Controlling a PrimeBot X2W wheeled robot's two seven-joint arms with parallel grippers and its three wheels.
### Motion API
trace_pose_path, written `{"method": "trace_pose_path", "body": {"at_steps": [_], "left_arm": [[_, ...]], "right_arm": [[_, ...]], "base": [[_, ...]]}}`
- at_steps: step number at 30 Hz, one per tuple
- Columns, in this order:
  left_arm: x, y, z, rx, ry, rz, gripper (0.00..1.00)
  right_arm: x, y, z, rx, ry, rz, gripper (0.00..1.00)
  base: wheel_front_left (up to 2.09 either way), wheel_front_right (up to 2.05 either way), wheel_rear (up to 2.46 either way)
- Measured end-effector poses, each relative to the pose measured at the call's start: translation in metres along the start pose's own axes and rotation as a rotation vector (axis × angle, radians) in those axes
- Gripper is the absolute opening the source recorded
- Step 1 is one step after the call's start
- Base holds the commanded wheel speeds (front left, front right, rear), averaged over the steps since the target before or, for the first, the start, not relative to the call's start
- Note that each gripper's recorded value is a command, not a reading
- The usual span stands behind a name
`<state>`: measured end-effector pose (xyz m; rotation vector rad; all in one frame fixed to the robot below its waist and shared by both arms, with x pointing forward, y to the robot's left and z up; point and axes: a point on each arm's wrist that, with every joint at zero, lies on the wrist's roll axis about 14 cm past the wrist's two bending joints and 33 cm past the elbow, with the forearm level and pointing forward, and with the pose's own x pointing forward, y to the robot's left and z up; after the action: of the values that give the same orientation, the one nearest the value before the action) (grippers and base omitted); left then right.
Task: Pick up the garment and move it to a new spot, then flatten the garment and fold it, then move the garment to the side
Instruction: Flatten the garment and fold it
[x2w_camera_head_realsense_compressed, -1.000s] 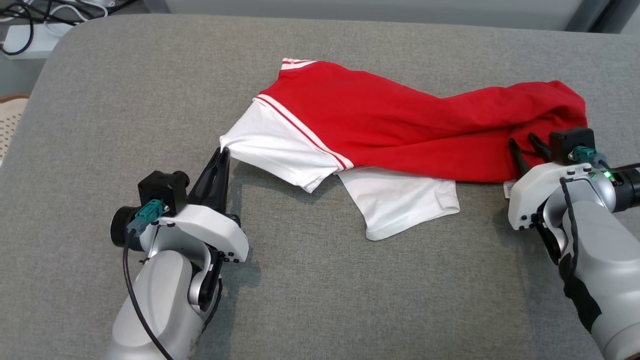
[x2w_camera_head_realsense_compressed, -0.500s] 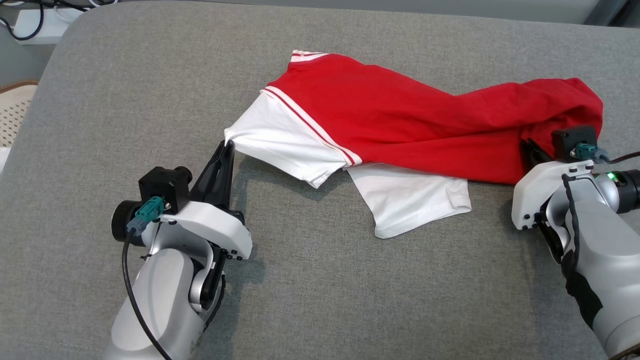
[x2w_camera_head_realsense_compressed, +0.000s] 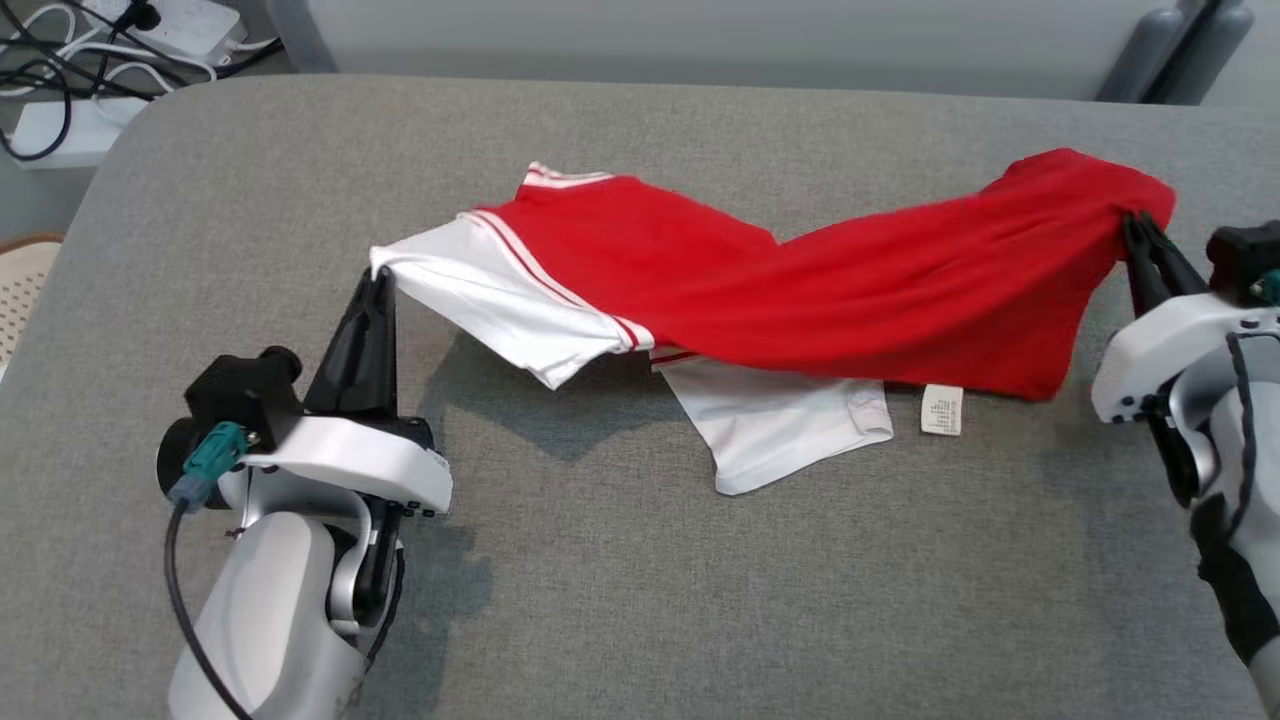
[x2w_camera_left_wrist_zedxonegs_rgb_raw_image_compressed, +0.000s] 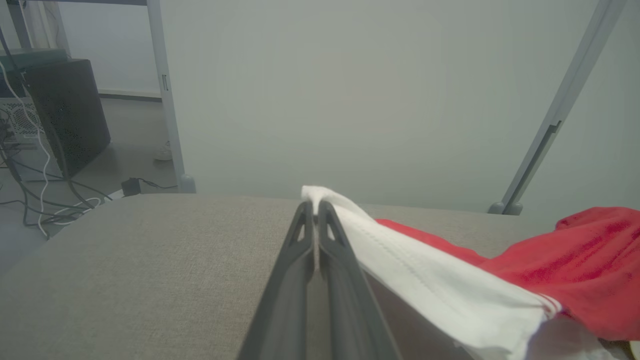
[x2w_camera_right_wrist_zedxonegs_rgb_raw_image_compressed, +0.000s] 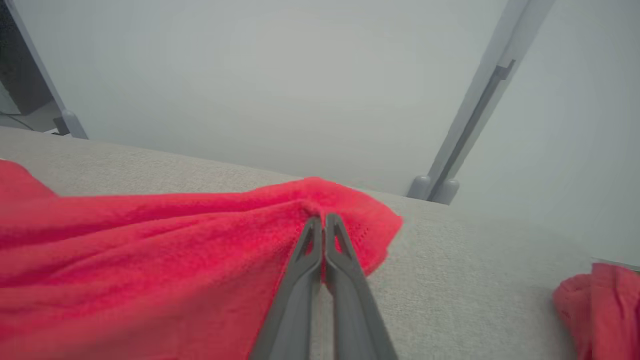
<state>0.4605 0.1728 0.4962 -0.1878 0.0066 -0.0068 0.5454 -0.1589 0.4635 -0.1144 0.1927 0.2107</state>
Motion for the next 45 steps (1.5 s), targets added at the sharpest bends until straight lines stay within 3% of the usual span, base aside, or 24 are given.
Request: {"method": "trace_pose_path", "body": {"at_steps": [4,8,12,15,17,22,28,29,30,35,42,45], "left_arm": [[-0.002,-0.001,0.02,-0.044,-0.064,-0.002,0.0],[-0.003,-0.002,0.044,-0.064,-0.127,-0.018,0.0],[-0.003,-0.011,0.081,-0.08,-0.206,-0.062,0.0],[-0.005,-0.017,0.104,-0.063,-0.244,-0.095,0.0],[-0.006,-0.025,0.112,-0.076,-0.249,-0.119,0.0],[-0.002,-0.04,0.098,-0.118,-0.18,-0.156,0.0],[0.008,-0.05,0.05,-0.142,-0.054,-0.181,0.0],[0.014,-0.054,0.041,-0.144,-0.039,-0.196,0.0],[0.018,-0.054,0.039,-0.143,-0.038,-0.199,0.0],[0.034,-0.053,0.035,-0.13,-0.056,-0.198,0.0],[0.04,-0.051,0.029,-0.13,-0.068,-0.188,0.0],[0.042,-0.049,0.027,-0.125,-0.069,-0.184,0.0]], "right_arm": [[-0.027,-0.038,0.015,0.011,-0.082,-0.082,0.0],[-0.053,-0.073,0.054,0.006,-0.218,-0.157,0.0],[-0.079,-0.085,0.096,0.033,-0.358,-0.18,0.0],[-0.096,-0.096,0.112,0.038,-0.368,-0.198,0.0],[-0.102,-0.098,0.101,0.058,-0.295,-0.193,0.0],[-0.1,-0.073,0.031,0.09,-0.013,-0.118,0.0],[-0.072,-0.065,0.002,0.059,0.088,-0.1,0.0],[-0.055,-0.062,0.006,0.052,0.071,-0.098,0.32],[-0.048,-0.06,0.007,0.047,0.065,-0.095,1.0],[-0.027,-0.045,-0.002,0.033,0.047,-0.071,1.0],[-0.032,-0.018,-0.019,0.122,0.037,-0.034,1.0],[-0.051,0.002,-0.054,0.181,0.118,-0.004,1.0]], "base": [[0.0,0.0,0.0],[0.0,0.0,0.0],[0.0,0.0,0.0],[0.0,0.0,0.0],[0.0,0.0,0.0],[0.0,0.0,0.0],[0.0,0.0,0.0],[0.0,0.0,0.0],[0.0,0.0,0.0],[0.0,0.0,0.0],[0.0,0.0,0.0],[0.0,0.0,0.0]]}}
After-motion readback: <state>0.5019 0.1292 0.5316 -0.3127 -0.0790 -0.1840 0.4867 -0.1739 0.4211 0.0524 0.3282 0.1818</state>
